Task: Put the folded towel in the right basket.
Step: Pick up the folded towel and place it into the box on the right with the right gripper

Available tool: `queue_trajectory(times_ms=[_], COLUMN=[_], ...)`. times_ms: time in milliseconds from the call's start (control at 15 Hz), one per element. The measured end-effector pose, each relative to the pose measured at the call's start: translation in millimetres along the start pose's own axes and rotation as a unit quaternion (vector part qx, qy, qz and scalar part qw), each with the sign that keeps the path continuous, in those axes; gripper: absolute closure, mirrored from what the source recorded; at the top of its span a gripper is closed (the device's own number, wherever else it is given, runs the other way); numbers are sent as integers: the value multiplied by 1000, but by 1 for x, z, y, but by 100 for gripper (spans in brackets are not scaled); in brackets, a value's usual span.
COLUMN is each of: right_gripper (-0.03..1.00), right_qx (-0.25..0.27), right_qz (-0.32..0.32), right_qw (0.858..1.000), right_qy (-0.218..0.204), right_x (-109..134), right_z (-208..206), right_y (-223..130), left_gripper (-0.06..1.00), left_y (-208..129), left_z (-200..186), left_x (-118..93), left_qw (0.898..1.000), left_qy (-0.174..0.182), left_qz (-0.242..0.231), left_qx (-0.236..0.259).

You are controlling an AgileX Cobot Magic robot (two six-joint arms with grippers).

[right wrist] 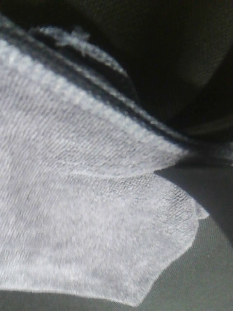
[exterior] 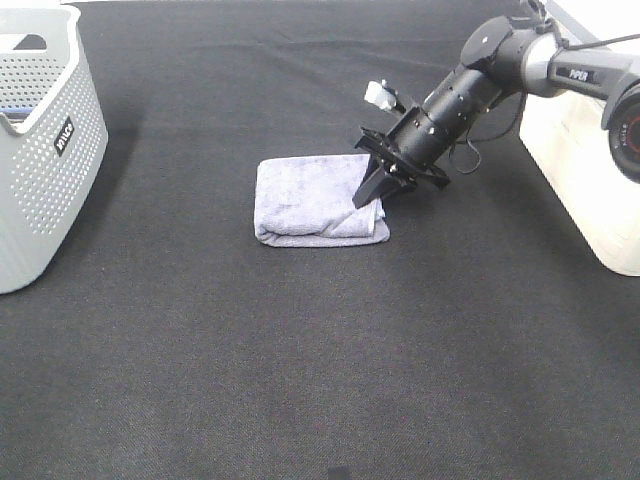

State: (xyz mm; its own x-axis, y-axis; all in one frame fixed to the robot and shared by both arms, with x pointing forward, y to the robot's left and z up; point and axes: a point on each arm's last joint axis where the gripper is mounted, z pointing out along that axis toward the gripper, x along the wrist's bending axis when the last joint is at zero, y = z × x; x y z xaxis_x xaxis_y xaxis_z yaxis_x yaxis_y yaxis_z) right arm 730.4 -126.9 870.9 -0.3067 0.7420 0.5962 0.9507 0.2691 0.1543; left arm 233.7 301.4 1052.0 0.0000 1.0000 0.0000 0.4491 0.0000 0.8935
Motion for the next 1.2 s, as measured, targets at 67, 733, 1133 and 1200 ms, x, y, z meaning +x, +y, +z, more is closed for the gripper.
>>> queue_trajectory(times_ms=[67,733,1133,1200], right_gripper=[89,89,89,89], right_qx=[-8,-143,-232,-250], right_qz=[-12,-165,-157,-144], right_qw=[1000,958,913,909], right_qy=[-2,-188,-295,-302], right_x=[6,113,139,137], right_z=[-9,-191,-279,-297], right_y=[2,-7,-35,-41], left_gripper=[-3,-3,-3,-3], left_y=[0,0,0,0], left_z=[0,0,0,0], left_x=[0,0,0,0], left_qw=[1000,1000,1000,1000], left_qy=[0,0,0,0], left_qz=[0,0,0,0], left_qx=[0,0,0,0])
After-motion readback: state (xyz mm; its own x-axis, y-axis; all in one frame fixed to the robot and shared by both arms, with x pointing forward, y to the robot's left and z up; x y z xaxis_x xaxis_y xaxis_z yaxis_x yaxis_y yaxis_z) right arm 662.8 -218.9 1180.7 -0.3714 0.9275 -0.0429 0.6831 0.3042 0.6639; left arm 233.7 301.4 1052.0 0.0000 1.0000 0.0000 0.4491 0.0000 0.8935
